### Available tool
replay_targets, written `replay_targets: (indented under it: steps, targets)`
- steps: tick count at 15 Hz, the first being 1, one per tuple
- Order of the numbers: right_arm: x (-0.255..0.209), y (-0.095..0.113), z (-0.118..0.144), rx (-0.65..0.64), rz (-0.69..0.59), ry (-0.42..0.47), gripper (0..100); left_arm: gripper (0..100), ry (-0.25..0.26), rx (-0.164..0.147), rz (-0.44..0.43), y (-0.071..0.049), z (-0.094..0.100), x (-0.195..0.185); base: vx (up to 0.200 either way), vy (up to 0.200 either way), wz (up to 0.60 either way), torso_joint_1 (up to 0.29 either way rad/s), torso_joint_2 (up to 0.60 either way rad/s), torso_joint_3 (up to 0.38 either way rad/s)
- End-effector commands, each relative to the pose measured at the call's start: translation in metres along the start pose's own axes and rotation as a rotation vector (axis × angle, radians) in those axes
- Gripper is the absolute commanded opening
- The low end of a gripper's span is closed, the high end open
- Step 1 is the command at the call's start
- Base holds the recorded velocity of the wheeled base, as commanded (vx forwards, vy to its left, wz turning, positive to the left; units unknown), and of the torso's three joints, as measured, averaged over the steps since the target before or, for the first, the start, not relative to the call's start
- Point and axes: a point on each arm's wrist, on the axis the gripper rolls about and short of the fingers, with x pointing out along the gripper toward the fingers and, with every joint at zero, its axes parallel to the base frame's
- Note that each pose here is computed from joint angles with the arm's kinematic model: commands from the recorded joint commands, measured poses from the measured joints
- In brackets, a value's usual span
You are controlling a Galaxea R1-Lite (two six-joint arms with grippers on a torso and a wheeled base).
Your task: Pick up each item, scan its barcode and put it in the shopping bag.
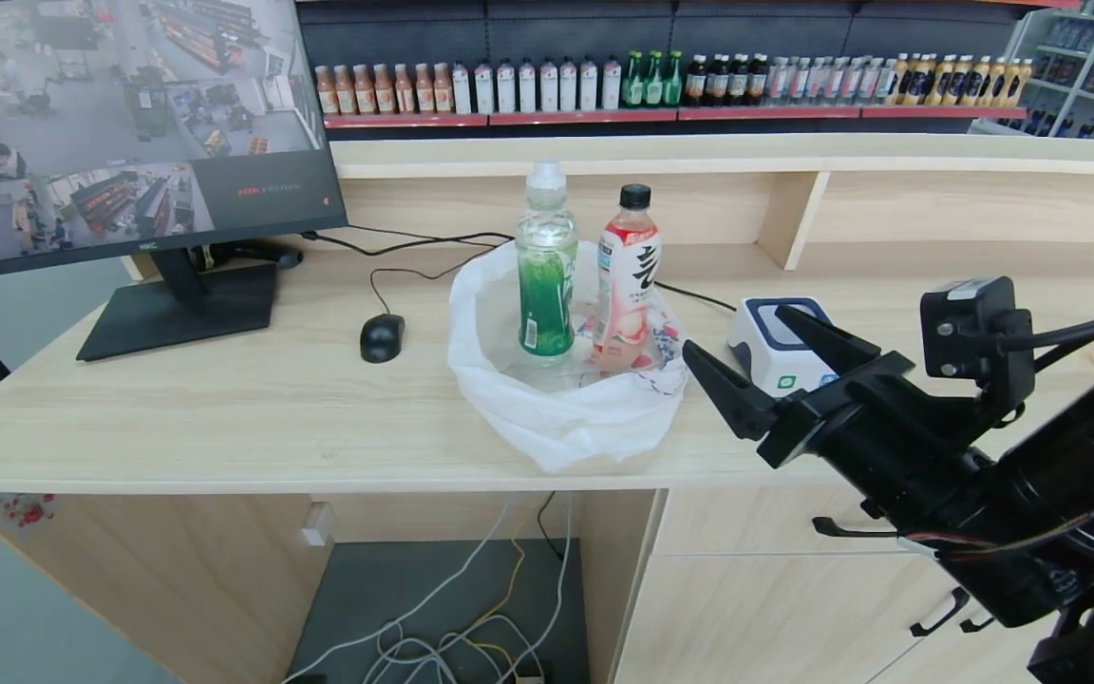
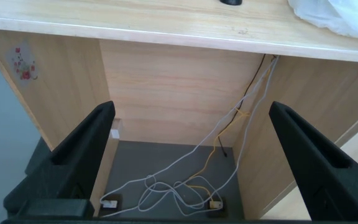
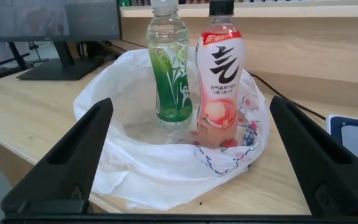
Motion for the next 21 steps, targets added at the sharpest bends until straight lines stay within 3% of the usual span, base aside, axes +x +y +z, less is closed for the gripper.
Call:
replay_targets:
  steps: [1, 6, 21]
  targets:
    - [0.0001, -0.0001, -0.0015, -0.001, -0.001, 0.007, 100, 100, 0.001, 0.000, 0.001, 0.0000, -0.0003, 0.0001, 0.000, 0.000, 0.00, 0.000, 0.00, 0.000]
    - [0.0015, -0.0020, -0.0046, 0.010, -0.008, 0.016, 100, 100, 0.000, -0.003, 0.001, 0.0000, 0.0002, -0.0001, 0.000, 0.000, 0.00, 0.000, 0.00, 0.000]
    - [-0.0034, -0.0021, -0.0082, 0.010, -0.007, 0.039, 100, 100, 0.001, -0.008, 0.001, 0.0000, -0.0003, 0.0001, 0.000, -0.200, 0.00, 0.002, 0.00, 0.000]
